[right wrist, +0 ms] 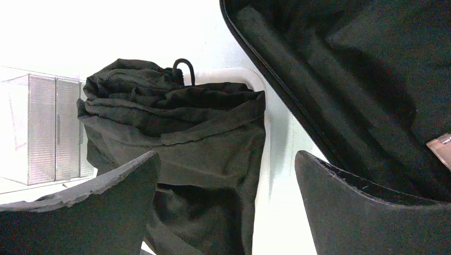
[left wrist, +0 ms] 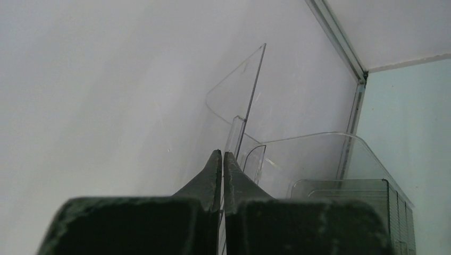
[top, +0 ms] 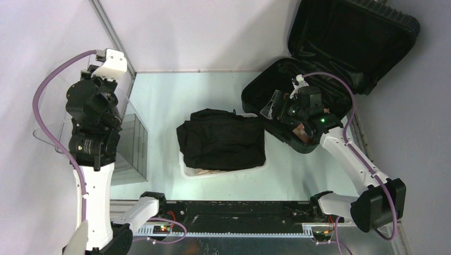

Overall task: Open, take out, and arrange the luggage
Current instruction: Adjust the storage box at the corner of the board.

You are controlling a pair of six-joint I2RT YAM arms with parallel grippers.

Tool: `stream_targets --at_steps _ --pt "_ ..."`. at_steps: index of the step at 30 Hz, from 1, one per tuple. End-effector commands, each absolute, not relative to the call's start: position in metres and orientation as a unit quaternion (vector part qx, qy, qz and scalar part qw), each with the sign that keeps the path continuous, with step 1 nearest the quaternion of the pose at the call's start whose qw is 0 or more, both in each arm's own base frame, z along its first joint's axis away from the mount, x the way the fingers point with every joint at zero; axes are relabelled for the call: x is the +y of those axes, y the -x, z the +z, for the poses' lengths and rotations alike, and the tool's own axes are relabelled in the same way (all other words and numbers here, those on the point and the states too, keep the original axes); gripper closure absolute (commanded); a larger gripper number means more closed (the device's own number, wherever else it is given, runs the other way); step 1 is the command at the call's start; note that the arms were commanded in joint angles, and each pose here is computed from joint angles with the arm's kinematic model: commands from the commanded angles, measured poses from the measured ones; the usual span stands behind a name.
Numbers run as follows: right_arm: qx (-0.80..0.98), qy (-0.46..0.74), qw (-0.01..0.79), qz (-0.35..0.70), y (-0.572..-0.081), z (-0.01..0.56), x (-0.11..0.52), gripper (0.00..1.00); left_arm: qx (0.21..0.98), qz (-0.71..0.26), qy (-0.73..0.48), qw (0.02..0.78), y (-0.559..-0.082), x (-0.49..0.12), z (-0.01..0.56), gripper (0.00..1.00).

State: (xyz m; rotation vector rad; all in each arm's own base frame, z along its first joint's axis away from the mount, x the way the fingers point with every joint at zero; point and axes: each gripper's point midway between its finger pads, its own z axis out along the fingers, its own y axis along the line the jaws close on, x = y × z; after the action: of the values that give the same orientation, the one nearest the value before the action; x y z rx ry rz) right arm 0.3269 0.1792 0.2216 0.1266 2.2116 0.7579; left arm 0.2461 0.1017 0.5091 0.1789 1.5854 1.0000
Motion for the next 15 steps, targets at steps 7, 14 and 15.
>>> stream_targets --at_steps 7,14,15 --pt "0.787 0.029 0.475 0.392 -0.318 0.308 0.268 0.03 0.676 0.474 -0.056 0.561 -0.234 0.118 0.509 0.97" --pt "0.687 0.184 0.558 0.427 -0.291 0.347 0.370 0.08 0.655 0.470 0.018 0.591 -0.222 0.126 0.524 0.83" --pt "0.667 0.233 0.582 0.402 -0.292 0.346 0.382 0.08 0.657 0.465 0.024 0.593 -0.223 0.126 0.523 0.83"
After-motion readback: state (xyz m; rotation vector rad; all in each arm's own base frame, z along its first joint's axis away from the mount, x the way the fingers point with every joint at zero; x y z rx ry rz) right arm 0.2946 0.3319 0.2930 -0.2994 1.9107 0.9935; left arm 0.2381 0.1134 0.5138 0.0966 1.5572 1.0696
